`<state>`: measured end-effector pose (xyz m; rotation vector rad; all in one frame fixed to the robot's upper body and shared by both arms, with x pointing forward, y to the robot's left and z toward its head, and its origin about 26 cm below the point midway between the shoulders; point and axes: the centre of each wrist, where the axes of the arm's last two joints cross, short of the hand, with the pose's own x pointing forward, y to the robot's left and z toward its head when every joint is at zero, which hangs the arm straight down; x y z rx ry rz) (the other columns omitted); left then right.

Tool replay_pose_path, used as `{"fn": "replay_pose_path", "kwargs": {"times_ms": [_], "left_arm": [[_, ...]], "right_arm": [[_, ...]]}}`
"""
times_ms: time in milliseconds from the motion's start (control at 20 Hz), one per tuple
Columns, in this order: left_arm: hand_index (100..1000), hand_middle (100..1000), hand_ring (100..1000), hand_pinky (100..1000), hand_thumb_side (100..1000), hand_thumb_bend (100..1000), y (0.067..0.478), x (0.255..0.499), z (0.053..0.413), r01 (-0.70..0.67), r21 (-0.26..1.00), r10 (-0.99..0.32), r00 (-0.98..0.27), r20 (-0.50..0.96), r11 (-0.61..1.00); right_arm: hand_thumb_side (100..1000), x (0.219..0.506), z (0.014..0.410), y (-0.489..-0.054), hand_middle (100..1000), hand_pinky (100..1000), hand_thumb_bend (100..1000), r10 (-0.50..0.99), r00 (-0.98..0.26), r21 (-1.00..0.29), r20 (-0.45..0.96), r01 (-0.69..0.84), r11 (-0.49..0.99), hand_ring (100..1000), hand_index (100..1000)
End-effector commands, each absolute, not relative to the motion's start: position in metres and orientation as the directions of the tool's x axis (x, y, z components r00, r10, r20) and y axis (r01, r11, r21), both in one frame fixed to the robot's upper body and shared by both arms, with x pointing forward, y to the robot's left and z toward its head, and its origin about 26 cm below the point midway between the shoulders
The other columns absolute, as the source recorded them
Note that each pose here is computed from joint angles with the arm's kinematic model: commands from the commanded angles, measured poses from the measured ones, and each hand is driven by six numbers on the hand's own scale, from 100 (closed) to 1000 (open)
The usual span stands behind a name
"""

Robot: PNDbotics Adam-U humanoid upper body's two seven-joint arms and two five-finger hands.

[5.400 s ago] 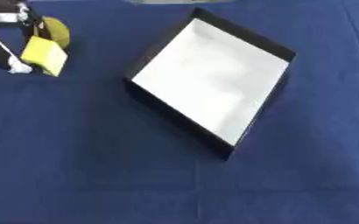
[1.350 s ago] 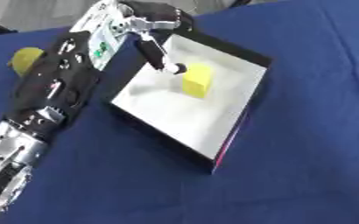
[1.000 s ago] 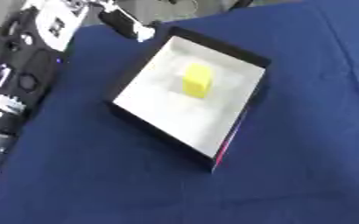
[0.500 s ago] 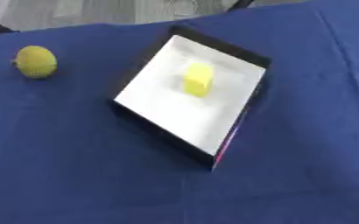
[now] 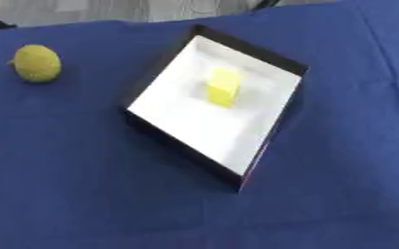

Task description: Pick up objects on the table and place them in the box.

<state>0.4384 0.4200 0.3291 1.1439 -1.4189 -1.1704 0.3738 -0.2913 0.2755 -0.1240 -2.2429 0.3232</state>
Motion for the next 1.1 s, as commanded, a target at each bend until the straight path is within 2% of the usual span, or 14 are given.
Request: {"fn": "replay_pose_path", "kwargs": {"times_ms": [50, 450, 750, 1100], "left_arm": [[904, 840, 862, 876, 475, 406, 0.430, 0.438, 0.330, -0.078, 0.994, -0.992, -0.100, 0.074, 0.082], [901, 852, 878, 890, 491, 495, 0.432, 0.447, 0.310, -0.004, 1.000, -0.999, -0.031, 0.008, 0.008], [909, 863, 887, 895, 440, 576, 0.435, 0.448, 0.301, 0.008, 0.999, -0.998, 0.035, -0.042, -0.042], [909, 859, 884, 891, 471, 570, 0.442, 0.450, 0.287, 0.052, 0.996, -0.992, 0.104, -0.075, -0.070]], "right_arm": [[506, 0.370, 0.292, -0.293, 904, 1000, 100, 0.218, -0.675, -0.302, 0.705, -0.007, 0.953, 939, 866], [507, 0.372, 0.296, -0.288, 905, 1000, 100, 0.218, -0.688, -0.324, 0.692, -0.026, 0.946, 940, 866], [509, 0.373, 0.296, -0.286, 905, 1000, 100, 0.219, -0.689, -0.333, 0.691, -0.035, 0.942, 940, 866], [511, 0.374, 0.295, -0.287, 905, 1000, 100, 0.226, -0.687, -0.341, 0.690, -0.033, 0.940, 941, 866]]}}
